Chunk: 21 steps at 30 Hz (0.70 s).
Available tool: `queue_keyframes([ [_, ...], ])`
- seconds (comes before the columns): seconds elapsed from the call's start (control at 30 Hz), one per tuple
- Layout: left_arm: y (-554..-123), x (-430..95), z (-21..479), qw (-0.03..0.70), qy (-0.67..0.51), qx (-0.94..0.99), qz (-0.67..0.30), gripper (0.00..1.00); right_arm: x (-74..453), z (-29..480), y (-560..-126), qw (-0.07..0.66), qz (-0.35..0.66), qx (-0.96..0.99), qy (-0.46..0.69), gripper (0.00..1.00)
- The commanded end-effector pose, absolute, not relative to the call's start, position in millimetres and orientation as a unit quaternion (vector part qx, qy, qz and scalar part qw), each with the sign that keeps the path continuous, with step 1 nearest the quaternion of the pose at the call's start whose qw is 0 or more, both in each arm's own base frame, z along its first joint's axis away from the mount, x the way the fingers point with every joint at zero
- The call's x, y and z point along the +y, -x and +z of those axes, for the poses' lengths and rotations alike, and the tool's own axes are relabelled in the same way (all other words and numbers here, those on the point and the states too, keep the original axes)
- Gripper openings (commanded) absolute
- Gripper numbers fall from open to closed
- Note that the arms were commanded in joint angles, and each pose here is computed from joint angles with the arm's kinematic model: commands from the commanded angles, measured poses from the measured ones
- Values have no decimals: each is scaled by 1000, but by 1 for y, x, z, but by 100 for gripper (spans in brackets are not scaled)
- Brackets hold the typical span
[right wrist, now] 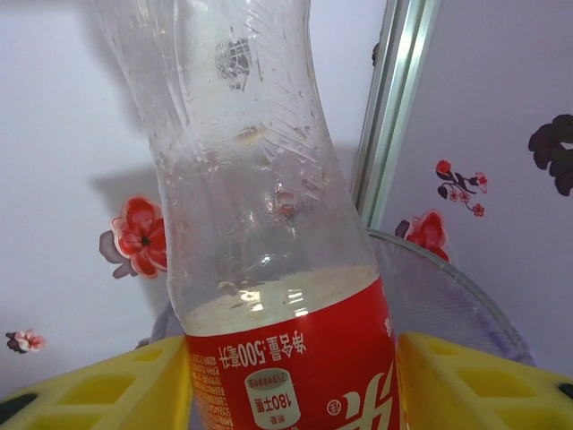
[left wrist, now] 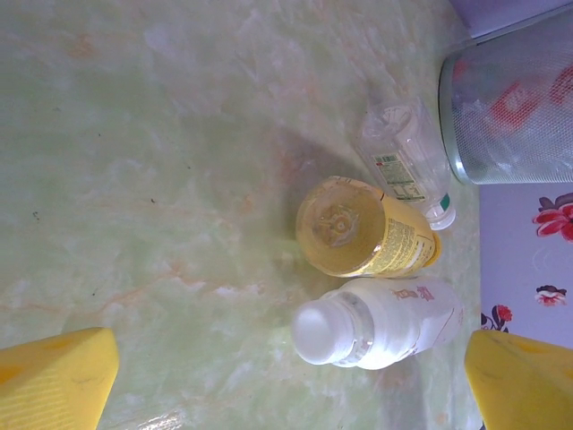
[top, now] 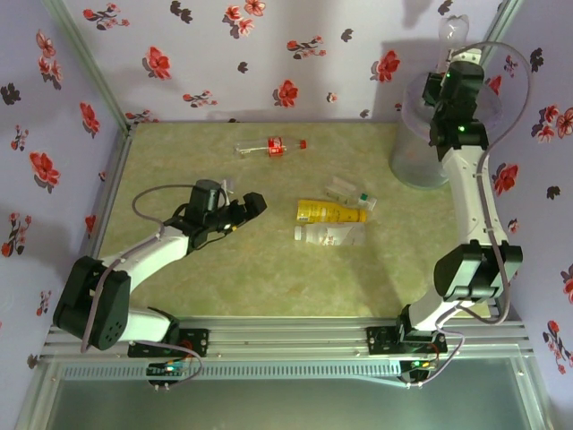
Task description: Put the plastic bottles in the bin
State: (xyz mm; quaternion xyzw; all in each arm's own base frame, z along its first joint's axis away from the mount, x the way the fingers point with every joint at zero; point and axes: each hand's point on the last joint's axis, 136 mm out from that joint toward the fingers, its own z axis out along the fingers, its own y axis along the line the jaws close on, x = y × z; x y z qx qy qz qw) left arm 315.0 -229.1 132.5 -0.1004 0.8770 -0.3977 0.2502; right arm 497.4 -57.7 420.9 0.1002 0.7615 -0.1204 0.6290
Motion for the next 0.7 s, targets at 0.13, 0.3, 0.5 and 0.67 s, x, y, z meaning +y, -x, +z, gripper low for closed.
queue_keyframes([
  [0.13,-313,-230,137,258,98,873,-403,100,-71,429,-510,689,-154,702,-95,60],
  [0.3,-313,-230,137,258,97,873,-403,100,-71,423,-518,699,-148,695,-81,60],
  [0.5,-313,-230,135,257,100,873,-403,100,-74,422,-526,696,-149,697,-82,60],
  [0.67,-313,-230,134,257,99,873,-403,100,-79,409,-538,686,-164,705,-75,60],
])
